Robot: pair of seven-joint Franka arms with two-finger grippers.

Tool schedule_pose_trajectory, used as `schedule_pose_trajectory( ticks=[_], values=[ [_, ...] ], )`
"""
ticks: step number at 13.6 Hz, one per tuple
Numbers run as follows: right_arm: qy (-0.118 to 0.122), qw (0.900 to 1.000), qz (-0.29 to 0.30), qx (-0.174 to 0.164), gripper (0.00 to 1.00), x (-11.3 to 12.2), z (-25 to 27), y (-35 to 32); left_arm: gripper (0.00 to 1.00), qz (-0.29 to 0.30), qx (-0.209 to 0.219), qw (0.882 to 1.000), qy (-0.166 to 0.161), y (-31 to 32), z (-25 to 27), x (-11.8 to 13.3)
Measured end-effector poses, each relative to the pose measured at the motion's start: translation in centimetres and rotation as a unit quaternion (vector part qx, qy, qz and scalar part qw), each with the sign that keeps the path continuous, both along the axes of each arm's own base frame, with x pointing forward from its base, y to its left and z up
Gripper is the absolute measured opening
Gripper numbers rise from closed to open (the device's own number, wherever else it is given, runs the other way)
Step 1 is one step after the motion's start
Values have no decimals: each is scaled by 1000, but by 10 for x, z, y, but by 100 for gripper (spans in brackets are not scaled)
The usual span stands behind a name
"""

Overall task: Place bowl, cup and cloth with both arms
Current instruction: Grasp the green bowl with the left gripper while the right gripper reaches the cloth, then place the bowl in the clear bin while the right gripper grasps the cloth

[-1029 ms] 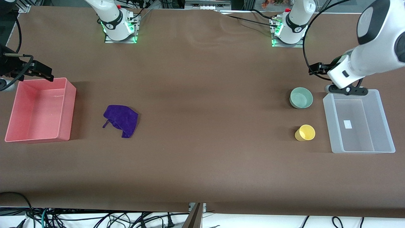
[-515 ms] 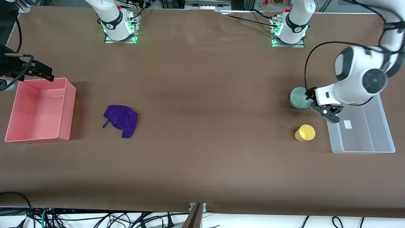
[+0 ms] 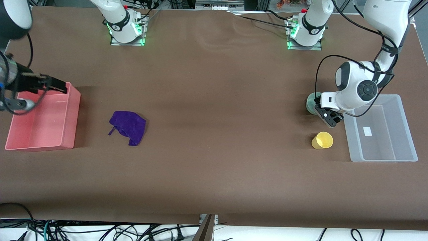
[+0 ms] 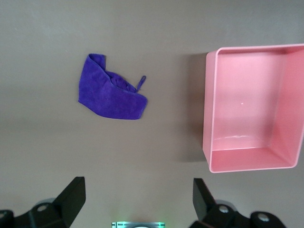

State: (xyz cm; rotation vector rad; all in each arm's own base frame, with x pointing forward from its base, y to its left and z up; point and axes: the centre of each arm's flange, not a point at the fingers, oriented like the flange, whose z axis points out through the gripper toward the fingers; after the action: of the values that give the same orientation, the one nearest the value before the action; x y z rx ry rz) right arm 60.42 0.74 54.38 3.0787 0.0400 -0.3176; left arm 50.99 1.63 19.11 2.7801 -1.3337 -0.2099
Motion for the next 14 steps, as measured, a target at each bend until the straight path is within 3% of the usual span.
schedule_pose_trajectory(
  ticks=[3, 5, 8, 9, 12, 14],
  values=[
    [13, 1000, 7, 1, 100, 15, -33, 11, 60, -11, -2, 1000, 1, -1, -1, 0],
    [-10, 1000, -3, -3, 100, 28, -62, 41, 39, -26, -4, 1000, 0, -2, -1, 0],
    [-53, 999, -12, 0, 100, 33, -147, 71, 7, -47, -7, 999, -2, -4, 1, 2],
    [-61, 998, -10, 2, 100, 30, -175, 75, 3, -53, -8, 999, -1, -6, 5, 3],
    [-86, 996, -4, 11, 100, 21, -236, 81, 3, -62, -8, 998, 13, -16, 37, 13],
    [-126, 992, -4, 21, 100, 11, -273, 81, 3, -62, -6, 998, 33, -16, 87, 32]
  ],
)
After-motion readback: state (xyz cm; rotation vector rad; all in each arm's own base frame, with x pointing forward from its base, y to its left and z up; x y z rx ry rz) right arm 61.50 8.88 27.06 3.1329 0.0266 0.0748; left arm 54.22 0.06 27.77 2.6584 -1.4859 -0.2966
